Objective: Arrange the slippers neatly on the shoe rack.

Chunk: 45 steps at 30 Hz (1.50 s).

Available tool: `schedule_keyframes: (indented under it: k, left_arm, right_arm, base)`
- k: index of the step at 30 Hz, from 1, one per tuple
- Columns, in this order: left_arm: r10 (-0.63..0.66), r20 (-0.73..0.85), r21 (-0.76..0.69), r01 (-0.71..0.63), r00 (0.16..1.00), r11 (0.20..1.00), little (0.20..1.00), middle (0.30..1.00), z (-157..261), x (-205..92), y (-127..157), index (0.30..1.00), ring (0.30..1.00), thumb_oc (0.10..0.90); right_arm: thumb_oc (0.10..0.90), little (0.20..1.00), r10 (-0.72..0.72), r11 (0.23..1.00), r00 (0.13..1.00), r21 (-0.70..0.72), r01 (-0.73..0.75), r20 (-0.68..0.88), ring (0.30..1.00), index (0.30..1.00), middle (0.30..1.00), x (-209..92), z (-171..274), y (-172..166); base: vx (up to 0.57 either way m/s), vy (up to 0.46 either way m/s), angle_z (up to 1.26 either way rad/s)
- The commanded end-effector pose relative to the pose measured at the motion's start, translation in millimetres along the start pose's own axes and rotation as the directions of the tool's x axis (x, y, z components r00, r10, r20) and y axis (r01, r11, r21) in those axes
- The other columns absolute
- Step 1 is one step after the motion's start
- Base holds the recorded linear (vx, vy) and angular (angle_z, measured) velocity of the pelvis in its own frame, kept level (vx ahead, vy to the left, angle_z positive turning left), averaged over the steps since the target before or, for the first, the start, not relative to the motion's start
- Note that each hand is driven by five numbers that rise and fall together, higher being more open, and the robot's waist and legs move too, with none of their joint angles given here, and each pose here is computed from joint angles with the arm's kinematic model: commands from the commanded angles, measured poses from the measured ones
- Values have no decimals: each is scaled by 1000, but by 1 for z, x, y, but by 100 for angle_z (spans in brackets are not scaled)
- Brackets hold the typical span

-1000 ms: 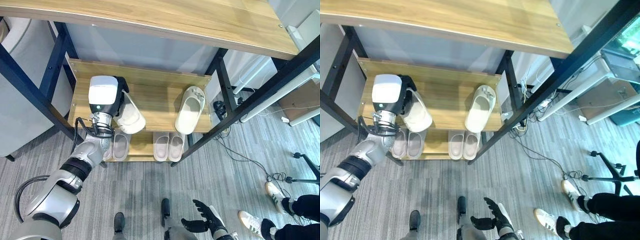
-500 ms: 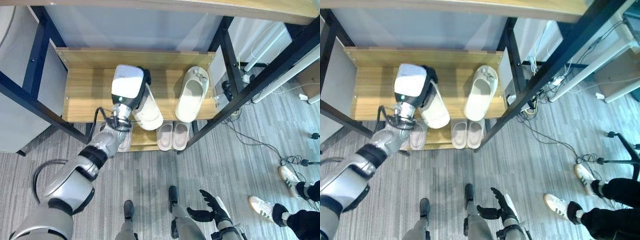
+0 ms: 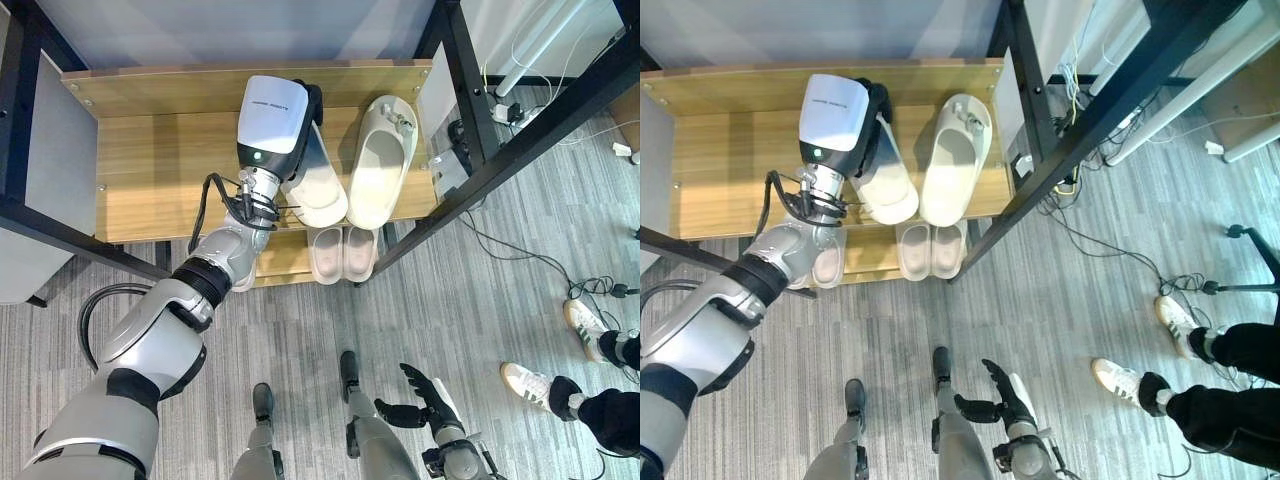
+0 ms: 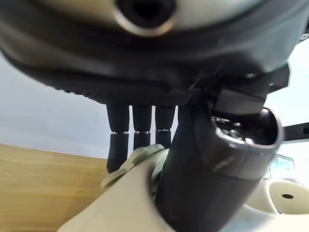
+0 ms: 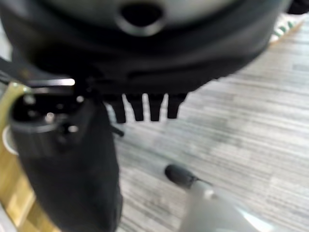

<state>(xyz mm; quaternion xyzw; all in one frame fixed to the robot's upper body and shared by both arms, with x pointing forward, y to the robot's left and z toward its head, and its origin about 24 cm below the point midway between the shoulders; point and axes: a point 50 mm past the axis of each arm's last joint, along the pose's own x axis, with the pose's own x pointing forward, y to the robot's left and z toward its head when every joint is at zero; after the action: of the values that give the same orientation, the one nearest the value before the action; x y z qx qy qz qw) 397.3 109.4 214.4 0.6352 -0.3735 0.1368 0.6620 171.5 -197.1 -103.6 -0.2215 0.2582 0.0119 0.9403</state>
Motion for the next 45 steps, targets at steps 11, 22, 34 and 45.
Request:
schedule_keyframes:
  k: [11,22,34,45]
  left_arm:
    - [-39,305,140,-5,952,990,300,300,58,24,2,300,300,400]
    - [63,326,54,-86,943,995,300,300,65,25,12,300,300,400]
    - [134,342,-92,-109,930,990,300,300,98,19,11,300,300,400]
    - [136,302,-114,-106,944,988,300,300,106,21,9,300,300,400]
  right_arm:
    - [800,900,-64,998,984,14,63,164,900,900,900,14,31,-35]
    - [800,900,-56,998,985,33,51,162,900,900,900,15,32,-30]
    - [800,900,-56,998,984,48,48,168,900,900,900,15,33,-30]
    - [800,900,-48,998,986,54,40,160,900,900,900,15,32,-27]
  base:
    - [0,0,0]
    - [1,2,-1]
    - [0,0,0]
    - [0,0,0]
